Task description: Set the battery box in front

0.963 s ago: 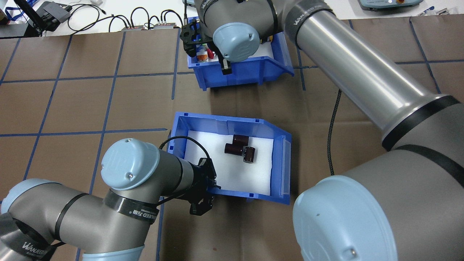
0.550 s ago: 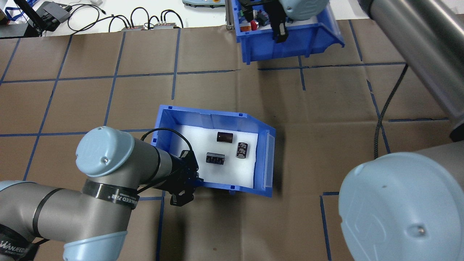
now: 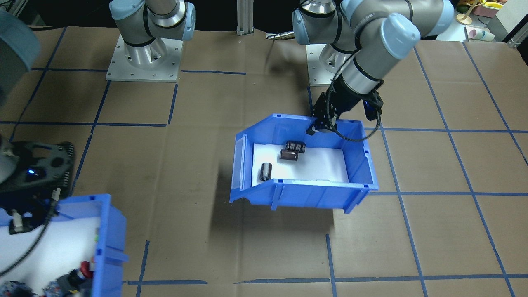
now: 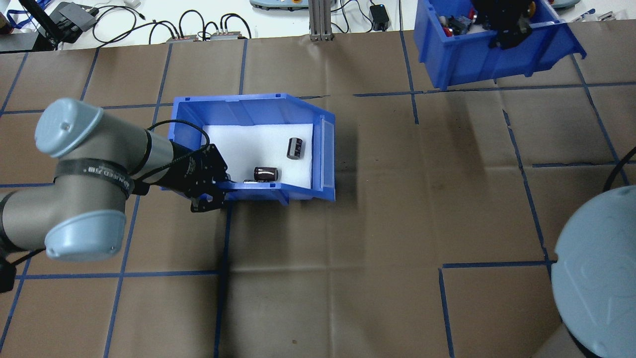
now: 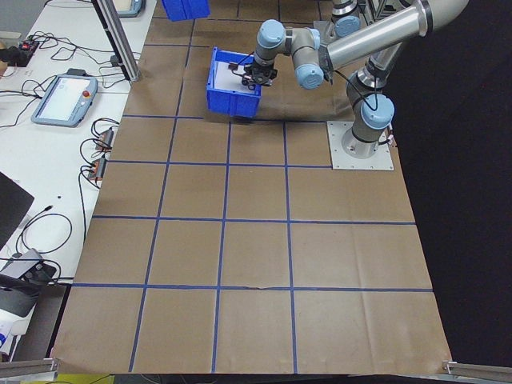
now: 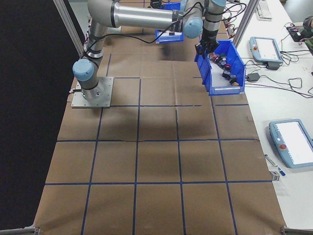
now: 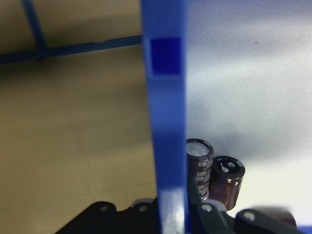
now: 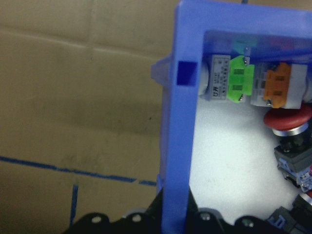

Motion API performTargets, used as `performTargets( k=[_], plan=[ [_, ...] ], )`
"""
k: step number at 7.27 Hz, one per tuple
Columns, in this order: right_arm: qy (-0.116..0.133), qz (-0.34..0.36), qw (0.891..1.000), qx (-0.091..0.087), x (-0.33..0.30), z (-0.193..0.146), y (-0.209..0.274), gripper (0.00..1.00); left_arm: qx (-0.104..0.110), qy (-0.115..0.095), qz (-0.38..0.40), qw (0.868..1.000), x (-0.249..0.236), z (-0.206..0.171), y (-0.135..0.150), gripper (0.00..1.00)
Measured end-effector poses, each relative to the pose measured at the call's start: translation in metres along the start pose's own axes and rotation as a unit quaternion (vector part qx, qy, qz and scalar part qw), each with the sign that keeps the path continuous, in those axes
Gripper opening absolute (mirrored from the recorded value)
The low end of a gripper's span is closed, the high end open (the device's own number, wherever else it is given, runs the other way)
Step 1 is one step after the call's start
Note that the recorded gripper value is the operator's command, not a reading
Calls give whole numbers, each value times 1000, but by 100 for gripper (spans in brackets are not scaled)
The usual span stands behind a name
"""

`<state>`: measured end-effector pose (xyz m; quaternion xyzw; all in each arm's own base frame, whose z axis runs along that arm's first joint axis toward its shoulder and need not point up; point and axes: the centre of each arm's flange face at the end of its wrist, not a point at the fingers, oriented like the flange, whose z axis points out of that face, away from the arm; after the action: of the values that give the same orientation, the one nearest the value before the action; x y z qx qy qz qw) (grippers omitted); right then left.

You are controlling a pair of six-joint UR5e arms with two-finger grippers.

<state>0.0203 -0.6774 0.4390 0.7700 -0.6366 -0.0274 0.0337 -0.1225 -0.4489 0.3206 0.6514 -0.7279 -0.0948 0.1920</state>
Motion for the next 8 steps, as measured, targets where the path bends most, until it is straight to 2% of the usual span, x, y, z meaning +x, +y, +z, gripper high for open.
performTargets(
  k=[2,5,8],
  plan=[
    [-27,-1,1000,13,-62,14,45,0,-13,-13,1,1000,62,22,3,0],
    [-55,4,998,30,-147,37,29,0,-18,-41,-22,999,118,79,60,0],
    [-71,8,997,37,-180,53,10,1,-18,-42,-38,998,156,110,92,0]
  ],
)
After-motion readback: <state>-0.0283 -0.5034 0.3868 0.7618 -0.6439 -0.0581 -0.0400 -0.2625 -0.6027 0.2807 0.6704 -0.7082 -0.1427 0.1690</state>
